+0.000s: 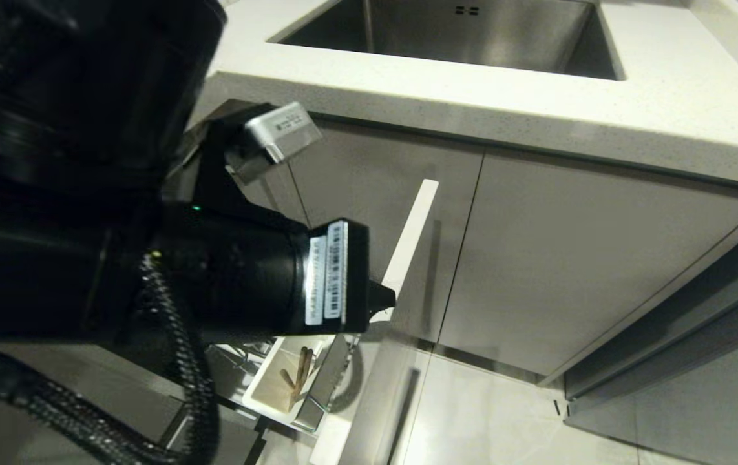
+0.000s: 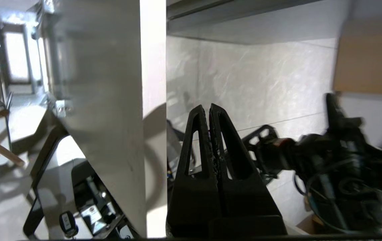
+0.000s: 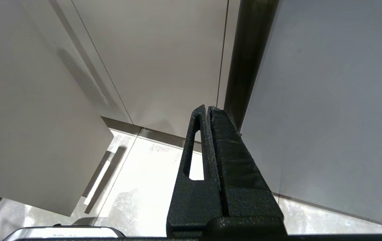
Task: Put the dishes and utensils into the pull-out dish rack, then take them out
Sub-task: Close the cupboard
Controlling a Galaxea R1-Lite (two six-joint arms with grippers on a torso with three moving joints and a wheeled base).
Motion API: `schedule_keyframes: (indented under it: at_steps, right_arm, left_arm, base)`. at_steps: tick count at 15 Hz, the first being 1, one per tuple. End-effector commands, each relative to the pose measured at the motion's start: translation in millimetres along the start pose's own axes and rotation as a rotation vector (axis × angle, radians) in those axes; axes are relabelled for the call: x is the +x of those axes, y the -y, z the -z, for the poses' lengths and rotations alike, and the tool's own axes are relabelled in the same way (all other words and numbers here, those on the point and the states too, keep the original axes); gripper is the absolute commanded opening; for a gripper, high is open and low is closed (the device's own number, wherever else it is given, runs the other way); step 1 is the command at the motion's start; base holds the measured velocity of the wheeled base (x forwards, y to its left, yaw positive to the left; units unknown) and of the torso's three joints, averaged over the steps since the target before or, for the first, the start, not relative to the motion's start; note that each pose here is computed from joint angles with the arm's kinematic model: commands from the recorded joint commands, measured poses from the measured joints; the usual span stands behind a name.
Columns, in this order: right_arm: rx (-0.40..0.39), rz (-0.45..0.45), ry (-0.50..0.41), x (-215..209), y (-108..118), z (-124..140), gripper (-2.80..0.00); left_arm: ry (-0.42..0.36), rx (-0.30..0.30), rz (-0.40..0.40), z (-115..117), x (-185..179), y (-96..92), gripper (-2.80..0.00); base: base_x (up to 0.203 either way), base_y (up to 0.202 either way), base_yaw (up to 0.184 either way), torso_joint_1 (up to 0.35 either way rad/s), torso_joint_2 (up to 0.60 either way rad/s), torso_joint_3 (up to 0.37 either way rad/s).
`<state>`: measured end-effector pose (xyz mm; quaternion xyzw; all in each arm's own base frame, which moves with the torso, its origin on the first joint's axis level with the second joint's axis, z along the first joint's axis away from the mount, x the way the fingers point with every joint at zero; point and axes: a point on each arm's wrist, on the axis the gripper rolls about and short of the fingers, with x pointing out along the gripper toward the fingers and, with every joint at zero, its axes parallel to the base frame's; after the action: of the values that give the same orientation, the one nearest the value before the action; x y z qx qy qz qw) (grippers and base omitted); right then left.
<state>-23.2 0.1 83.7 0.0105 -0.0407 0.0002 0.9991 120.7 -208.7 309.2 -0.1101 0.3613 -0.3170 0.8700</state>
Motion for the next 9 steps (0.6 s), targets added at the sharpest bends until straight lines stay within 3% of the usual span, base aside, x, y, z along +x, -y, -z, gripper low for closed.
schedule_keyframes:
  at_steps: [1,6,9]
  right_arm:
    - [0.0,0.0,-0.025,1,0,7,-2.8]
    - [0.0,0.0,-0.025,1,0,7,-2.8]
    - [0.0,0.0,-0.025,1,0,7,-2.8]
  left_arm:
    - [-0.05,0.016,-0.042,9,23,5.8,-2.8]
    - [-0.091,0.037,-0.113,18,50,9.2,-2.8]
    - [-0.044,0.039,-0.189,18,55,8.7,-2.8]
  base:
    - [0.0,0.0,0.0,0.0,0.0,0.0]
    - [0.0,0.0,0.0,0.0,0.0,0.0]
    - [0.0,0.0,0.0,0.0,0.0,0.0]
